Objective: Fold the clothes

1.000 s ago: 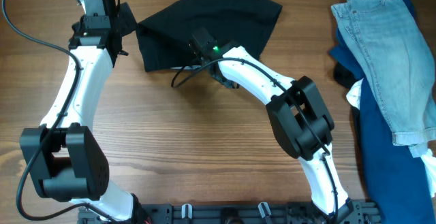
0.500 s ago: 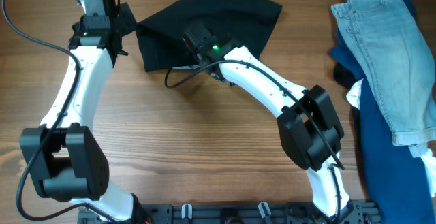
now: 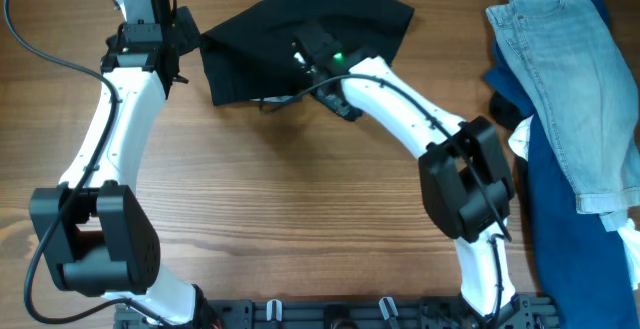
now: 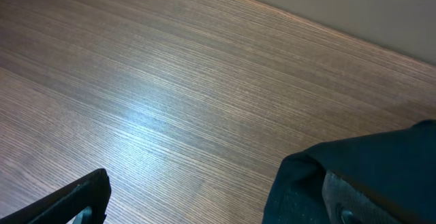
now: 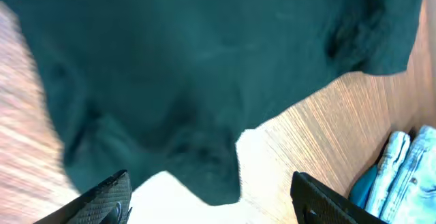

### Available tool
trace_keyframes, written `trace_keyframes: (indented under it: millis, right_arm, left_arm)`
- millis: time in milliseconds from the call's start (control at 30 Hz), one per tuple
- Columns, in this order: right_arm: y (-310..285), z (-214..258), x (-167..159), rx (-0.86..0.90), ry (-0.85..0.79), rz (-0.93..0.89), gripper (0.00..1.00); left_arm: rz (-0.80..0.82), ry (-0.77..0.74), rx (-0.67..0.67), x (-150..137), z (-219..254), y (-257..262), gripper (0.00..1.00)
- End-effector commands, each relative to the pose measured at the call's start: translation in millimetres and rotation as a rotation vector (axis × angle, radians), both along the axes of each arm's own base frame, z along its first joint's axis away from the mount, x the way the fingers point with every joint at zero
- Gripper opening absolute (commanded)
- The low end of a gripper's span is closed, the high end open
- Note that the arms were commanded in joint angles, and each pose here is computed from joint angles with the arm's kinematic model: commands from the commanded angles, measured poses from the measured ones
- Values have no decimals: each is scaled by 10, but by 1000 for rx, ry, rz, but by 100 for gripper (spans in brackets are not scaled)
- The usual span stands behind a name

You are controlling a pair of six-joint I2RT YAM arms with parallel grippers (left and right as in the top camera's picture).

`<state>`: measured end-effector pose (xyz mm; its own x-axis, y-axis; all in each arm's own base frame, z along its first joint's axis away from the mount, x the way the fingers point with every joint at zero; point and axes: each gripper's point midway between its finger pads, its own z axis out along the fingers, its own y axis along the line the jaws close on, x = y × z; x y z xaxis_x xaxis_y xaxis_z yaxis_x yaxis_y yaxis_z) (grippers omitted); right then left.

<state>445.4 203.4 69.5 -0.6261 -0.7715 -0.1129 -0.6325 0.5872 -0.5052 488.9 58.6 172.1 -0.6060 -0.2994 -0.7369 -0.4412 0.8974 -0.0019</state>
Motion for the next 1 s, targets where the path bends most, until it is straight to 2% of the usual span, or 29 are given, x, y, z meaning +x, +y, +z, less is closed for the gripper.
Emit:
trace_keyframes:
  millis: [0,333,400,433,467,700,733,767,800,967]
  right_arm:
    - [38,10,-25,52,22,12,77]
    - [111,-240,-118,50,90,28,79]
    - [54,-313,-92,11,83,16,75]
    - [4,-358,-60,-22,72,8,65]
    - [-35,-388,-31,-40,63,-1,62]
    - [-306,-637,26,-70,109,-57,62]
    - [-360,-631,47,-76,106,-67,57]
    - [-435,-618,77,-88,98,-83,22]
    - [-487,-614,92,-91,94,-100,4]
    - [-730,-549,130,-144,53,-191,4]
  left_arm:
    - [6,-1,16,21,20,36,100]
    - [6,-1,16,20,19,36,100]
    - [6,-1,16,20,19,36,100]
    - [6,0,16,20,19,36,100]
    - [6,0,16,19,18,36,100]
    - [9,14,19,-6,-3,43,100]
    - [9,14,19,-7,-3,43,100]
    - [9,15,19,-7,-4,42,100]
    - [9,15,19,-8,-5,42,100]
    - [9,14,18,-7,-5,41,100]
